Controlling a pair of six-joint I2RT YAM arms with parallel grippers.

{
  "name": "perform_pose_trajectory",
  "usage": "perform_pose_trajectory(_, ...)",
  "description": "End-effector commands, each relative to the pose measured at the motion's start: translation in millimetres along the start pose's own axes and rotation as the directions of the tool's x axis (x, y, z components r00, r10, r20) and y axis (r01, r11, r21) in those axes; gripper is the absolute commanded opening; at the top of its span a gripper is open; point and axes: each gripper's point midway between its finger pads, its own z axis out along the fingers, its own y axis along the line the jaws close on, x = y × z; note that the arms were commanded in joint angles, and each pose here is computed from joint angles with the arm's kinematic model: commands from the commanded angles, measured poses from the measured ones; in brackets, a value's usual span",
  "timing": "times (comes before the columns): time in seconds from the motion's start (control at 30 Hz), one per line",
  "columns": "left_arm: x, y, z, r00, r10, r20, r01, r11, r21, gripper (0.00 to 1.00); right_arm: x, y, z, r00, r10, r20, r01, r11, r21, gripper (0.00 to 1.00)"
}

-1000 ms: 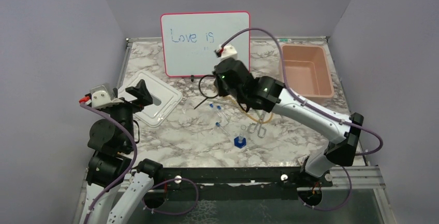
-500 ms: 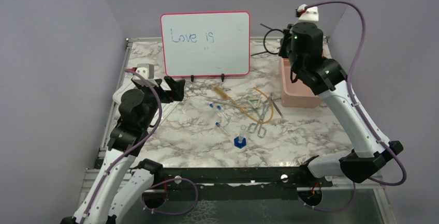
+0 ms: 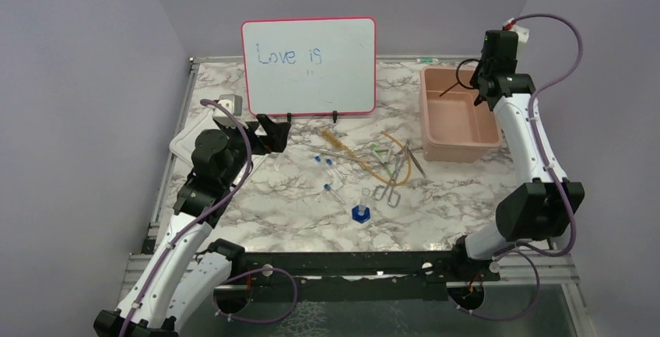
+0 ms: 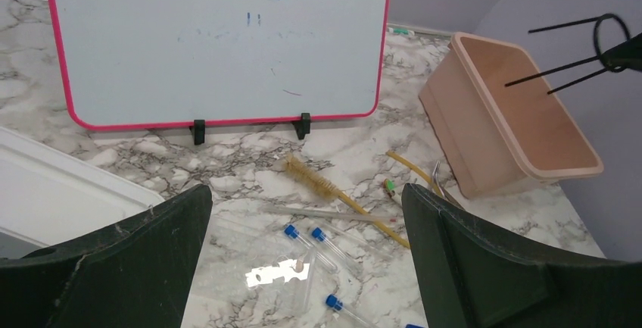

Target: Organize the chemistry lab equipment

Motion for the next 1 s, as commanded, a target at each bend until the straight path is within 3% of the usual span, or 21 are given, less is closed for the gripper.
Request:
perform_pose_trajectory(0.0,-9,-4,-2,0.999,-0.006,0.043,0.006,1.000,0.017,0.99,36,14,23,0.994,-0.019,-0.104,0.013,0.999,-0.053,0.01)
perform_pose_trajectory(0.2,-2,-4,1,1.000,-0.006,0.016,0.006,1.000,0.023,0.99,55,22,57,0.973,-0.186,-0.137,0.169,0.977,-0.130,0.01)
perform_pose_trajectory(0.4,-4,-2,9,1.000,0.021,0.005,-0.021,1.000,0.008,0.99,77,39,89,0.915,-0.368,-0.167,0.312,0.906,-0.285,0.01)
perform_pose_trajectory(0.7,-35,-12,41,0.997,0.077,0.027,-0.077,0.997,0.014,0.99,100,60,112,0.876,-0.453,-0.167,0.347,0.832,-0.433,0.01)
perform_pose_trajectory(0.97,-32,-3,69,0.997,0.078,0.004,-0.078,0.997,-0.026,0.99,128,62,138,0.840,-0.475,-0.263,0.337,0.836,-0.433,0.01)
